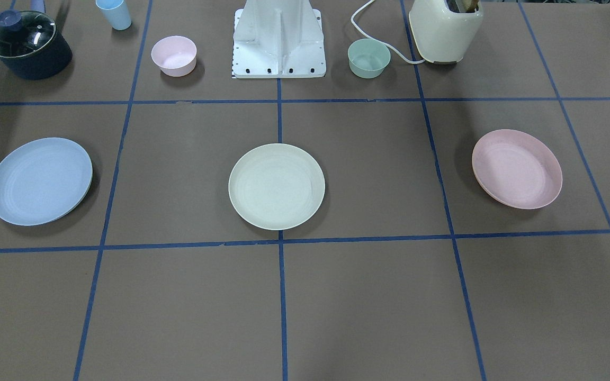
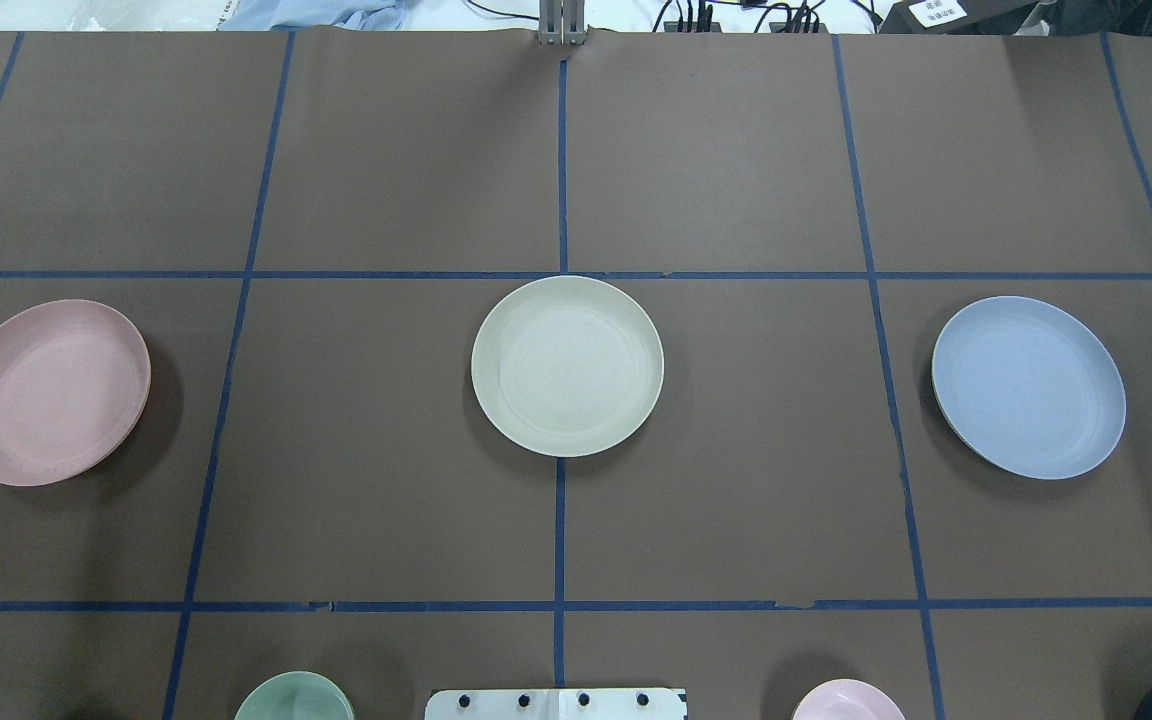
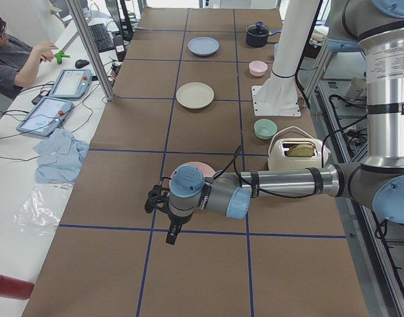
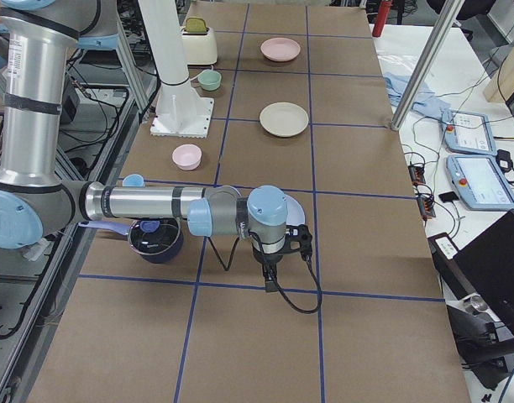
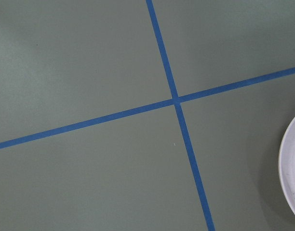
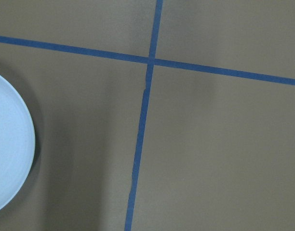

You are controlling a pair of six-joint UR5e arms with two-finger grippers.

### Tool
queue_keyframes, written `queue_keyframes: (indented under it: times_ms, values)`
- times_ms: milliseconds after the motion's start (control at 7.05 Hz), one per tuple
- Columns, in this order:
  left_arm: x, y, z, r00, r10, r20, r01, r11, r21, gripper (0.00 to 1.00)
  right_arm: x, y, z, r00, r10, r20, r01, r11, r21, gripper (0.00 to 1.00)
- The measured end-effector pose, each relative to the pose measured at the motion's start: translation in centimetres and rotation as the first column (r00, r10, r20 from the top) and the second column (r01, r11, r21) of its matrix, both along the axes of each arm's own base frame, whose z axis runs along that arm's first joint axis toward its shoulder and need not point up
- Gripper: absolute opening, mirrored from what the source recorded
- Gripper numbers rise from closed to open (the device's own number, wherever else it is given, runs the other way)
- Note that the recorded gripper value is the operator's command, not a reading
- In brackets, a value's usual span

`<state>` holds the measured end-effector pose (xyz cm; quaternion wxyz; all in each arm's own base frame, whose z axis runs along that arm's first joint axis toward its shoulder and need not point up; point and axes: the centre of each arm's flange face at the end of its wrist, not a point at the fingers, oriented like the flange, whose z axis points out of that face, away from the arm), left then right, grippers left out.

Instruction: Stack three plates with pink and blue

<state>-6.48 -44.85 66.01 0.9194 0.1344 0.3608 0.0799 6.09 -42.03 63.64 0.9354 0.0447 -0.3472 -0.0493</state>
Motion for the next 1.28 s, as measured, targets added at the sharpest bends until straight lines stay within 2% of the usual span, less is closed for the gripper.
queue_keyframes:
  times_ms: [284, 709, 993, 1134, 1276]
  values:
    - [0.0, -0.1, -0.5, 1.0, 0.0, -0.001, 0.0, 1.0, 0.018, 1.0, 0.0, -0.1, -0.2, 1.0, 0.0, 0.003, 0.0, 1.0, 0.003, 1.0]
    - [0.0, -0.6, -1.9, 1.0, -0.007, -0.001, 0.007, 0.99, 0.143, 1.0, -0.1, -0.2, -2.7, 1.0, -0.002, 0.012, 0.001, 0.999, 0.049, 1.0]
    - [0.0, -1.3, -3.2, 1.0, -0.019, -0.009, 0.021, 0.979, 0.2, 1.0, -0.2, -0.4, -5.5, 1.0, 0.0, 0.024, -0.003, 0.994, 0.107, 1.0]
    - [0.0, -1.6, -4.0, 1.0, -0.026, -0.014, 0.029, 0.968, 0.25, 1.0, -0.3, -0.6, -6.5, 1.0, 0.001, 0.026, -0.005, 0.989, 0.145, 1.0]
    - [0.1, -2.0, -5.0, 0.999, -0.031, -0.017, 0.035, 0.947, 0.321, 1.0, -0.3, -1.0, -6.8, 1.0, 0.001, 0.027, -0.006, 0.982, 0.191, 1.0]
